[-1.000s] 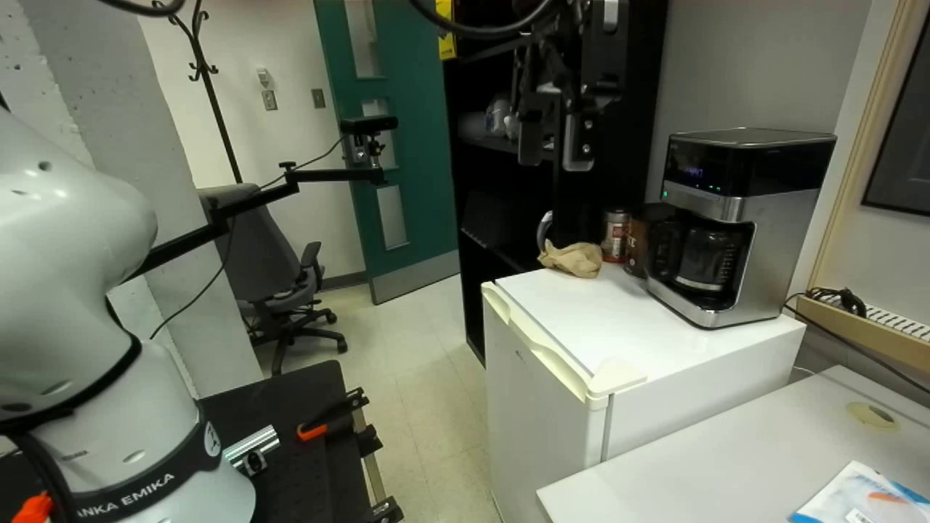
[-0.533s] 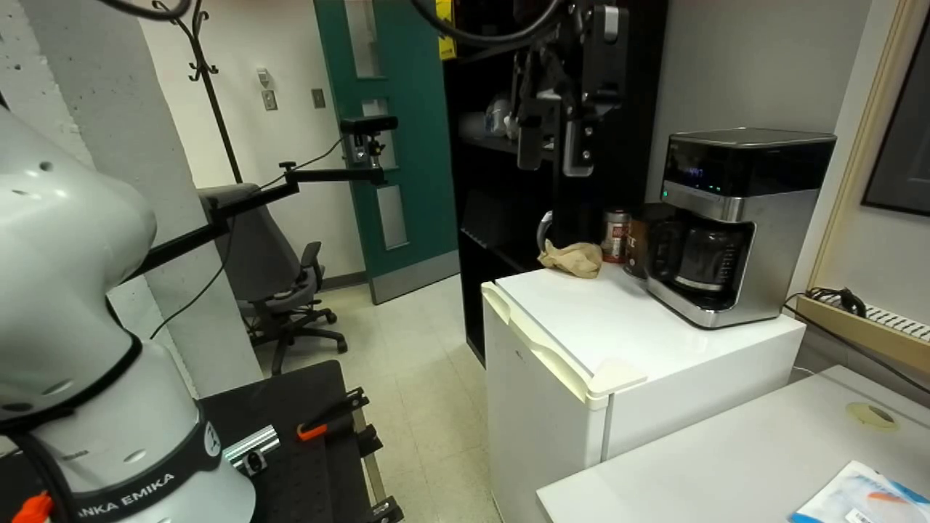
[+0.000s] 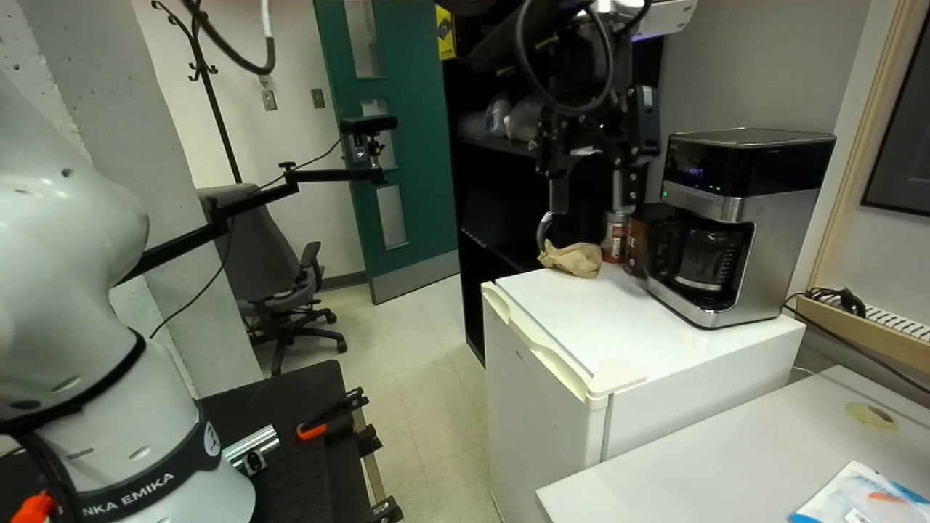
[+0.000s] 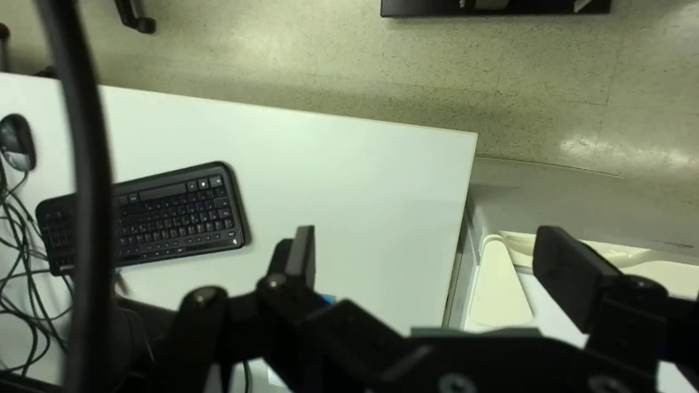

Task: Press a button on the coffee maker

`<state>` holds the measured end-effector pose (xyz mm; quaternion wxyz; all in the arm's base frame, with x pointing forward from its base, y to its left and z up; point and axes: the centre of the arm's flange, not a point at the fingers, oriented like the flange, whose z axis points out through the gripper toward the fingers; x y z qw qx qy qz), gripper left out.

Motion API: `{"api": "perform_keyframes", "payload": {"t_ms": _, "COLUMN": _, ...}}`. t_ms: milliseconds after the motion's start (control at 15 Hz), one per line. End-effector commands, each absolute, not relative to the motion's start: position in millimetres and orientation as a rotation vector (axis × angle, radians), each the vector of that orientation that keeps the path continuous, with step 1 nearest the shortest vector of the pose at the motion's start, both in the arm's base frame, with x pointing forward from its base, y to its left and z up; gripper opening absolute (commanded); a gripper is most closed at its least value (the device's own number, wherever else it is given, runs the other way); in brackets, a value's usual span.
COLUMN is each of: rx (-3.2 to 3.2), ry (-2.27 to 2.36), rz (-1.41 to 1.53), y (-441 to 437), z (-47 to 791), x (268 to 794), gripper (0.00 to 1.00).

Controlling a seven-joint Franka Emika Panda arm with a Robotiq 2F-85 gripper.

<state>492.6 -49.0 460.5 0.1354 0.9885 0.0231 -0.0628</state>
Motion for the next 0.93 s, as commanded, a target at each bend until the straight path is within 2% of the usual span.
{"api": "perform_keyframes", "payload": {"t_ms": 0, "rx": 2.783, "ry": 0.218, "rz": -0.167, "y": -31.7, "z": 449.0, "x": 552.2, "gripper": 1.00}}
{"api": "perform_keyframes", "payload": {"t_ms": 133, "rx": 2.732, "ry": 0.301, "rz": -0.151, "y": -14.6, "z": 439.7, "x": 578.0, "gripper": 1.00}}
{"api": "perform_keyframes", "payload": {"t_ms": 267, "rx": 2.684, "ry": 0.387, "rz": -0.142, "y": 2.5, "z": 430.5, "x": 602.9, "gripper": 0.74}}
{"api": "perform_keyframes", "payload": {"t_ms": 867, "rx": 2.345, "ry": 0.779, "rz": 0.046, "y": 72.3, "z": 392.3, "x": 697.8, "gripper": 0.06}}
